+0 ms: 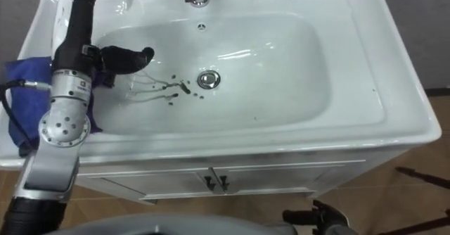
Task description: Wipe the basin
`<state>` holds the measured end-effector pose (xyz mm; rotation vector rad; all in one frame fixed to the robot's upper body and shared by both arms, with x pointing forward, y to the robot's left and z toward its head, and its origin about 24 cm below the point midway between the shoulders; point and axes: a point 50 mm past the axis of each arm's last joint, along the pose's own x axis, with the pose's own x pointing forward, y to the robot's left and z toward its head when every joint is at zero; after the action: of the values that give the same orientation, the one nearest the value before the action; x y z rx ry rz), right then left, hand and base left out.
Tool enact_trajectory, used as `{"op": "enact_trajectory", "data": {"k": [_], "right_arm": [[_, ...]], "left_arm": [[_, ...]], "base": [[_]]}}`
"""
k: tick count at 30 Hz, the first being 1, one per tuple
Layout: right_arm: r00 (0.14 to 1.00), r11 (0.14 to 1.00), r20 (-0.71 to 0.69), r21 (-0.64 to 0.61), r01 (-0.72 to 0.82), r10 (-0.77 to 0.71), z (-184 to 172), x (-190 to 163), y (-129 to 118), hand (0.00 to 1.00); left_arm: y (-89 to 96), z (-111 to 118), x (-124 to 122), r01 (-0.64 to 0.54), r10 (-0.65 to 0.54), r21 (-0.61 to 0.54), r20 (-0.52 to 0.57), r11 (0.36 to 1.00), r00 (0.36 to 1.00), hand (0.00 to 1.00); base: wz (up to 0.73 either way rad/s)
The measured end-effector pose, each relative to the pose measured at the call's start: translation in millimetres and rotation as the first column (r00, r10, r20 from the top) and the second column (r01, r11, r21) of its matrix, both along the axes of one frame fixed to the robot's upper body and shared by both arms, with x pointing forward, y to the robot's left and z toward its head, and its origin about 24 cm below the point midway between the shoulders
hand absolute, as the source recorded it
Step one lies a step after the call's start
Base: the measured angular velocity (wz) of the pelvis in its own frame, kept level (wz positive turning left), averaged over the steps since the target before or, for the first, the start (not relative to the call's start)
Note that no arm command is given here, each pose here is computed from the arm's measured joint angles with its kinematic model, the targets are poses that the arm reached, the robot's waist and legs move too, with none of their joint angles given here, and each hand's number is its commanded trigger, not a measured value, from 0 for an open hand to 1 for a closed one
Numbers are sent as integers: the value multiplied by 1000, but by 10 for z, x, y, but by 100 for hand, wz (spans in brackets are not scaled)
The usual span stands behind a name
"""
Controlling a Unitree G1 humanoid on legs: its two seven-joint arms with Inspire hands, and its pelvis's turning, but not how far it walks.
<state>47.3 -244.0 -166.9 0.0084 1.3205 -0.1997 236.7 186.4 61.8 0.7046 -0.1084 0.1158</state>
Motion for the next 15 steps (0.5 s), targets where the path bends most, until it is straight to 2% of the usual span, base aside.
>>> {"op": "enact_trajectory", "data": {"k": [7, 15], "right_arm": [[1000, 1000, 3, 4, -5, 5, 2, 8, -3, 0], [1000, 1000, -14, 8, 2, -2, -7, -14, 9, 0]], "left_arm": [[52, -44, -70, -47, 47, 127, 6, 991, 999, 0], [234, 166, -97, -177, 150, 181, 154, 967, 977, 0]], "base": [[0], [1]]}}
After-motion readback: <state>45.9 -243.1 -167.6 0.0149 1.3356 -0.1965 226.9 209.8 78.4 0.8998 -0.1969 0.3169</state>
